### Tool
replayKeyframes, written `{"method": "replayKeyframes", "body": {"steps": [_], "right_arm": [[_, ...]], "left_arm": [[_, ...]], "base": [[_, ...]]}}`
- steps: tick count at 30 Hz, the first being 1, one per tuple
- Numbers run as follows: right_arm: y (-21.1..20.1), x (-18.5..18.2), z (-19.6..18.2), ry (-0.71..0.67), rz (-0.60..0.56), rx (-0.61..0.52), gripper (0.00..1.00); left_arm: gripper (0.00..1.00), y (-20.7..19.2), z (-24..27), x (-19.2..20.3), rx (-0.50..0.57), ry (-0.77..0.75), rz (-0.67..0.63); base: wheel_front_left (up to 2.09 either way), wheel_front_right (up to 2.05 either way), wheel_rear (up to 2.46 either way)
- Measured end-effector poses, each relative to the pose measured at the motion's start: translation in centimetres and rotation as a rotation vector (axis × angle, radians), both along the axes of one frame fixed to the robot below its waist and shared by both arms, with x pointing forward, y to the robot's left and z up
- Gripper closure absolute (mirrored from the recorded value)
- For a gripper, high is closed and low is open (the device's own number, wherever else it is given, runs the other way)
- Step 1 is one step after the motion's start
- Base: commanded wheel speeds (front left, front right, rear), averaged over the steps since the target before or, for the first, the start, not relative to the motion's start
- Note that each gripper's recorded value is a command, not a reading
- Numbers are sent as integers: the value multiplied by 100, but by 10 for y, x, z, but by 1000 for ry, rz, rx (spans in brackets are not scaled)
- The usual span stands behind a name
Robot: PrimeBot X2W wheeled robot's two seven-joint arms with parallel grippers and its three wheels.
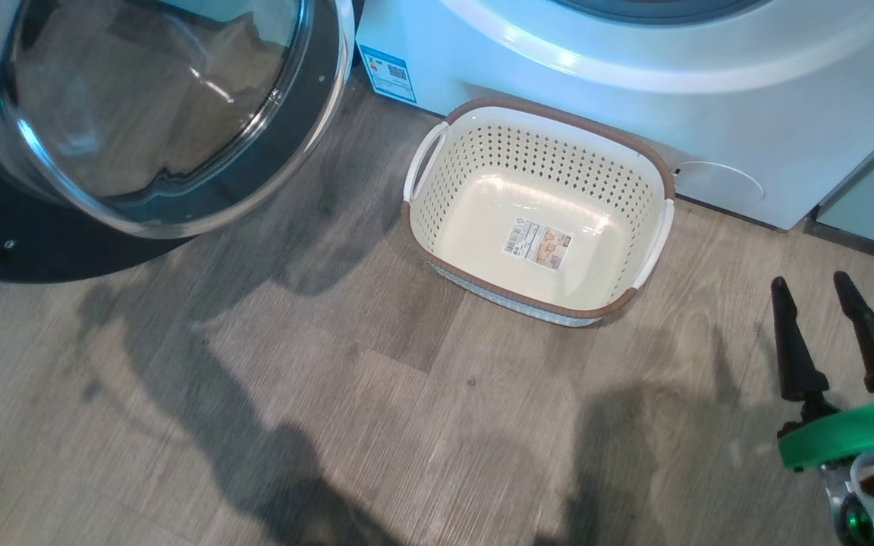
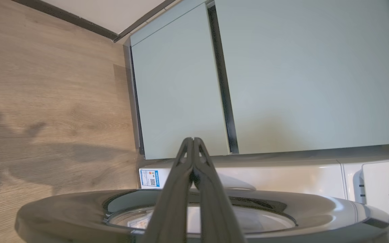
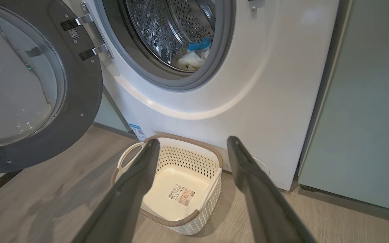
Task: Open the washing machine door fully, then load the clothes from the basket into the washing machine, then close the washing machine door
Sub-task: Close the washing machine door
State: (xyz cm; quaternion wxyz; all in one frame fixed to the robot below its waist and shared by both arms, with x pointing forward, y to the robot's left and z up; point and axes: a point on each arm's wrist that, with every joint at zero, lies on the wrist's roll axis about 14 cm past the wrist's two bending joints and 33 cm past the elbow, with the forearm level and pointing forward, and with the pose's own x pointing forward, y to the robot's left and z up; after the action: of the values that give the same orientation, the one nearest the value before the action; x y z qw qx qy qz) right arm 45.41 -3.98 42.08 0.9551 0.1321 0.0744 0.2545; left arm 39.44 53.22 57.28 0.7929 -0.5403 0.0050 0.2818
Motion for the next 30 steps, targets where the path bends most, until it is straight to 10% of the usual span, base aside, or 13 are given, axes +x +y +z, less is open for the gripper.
{"method": "replayKeyframes", "body": {"steps": [30], "right_arm": [[1,-24,46,-82,-15,15,0]], "left_arm": [[100,-81,-4,-13,-43,79,-416]], "base": [[0,0,0]]}}
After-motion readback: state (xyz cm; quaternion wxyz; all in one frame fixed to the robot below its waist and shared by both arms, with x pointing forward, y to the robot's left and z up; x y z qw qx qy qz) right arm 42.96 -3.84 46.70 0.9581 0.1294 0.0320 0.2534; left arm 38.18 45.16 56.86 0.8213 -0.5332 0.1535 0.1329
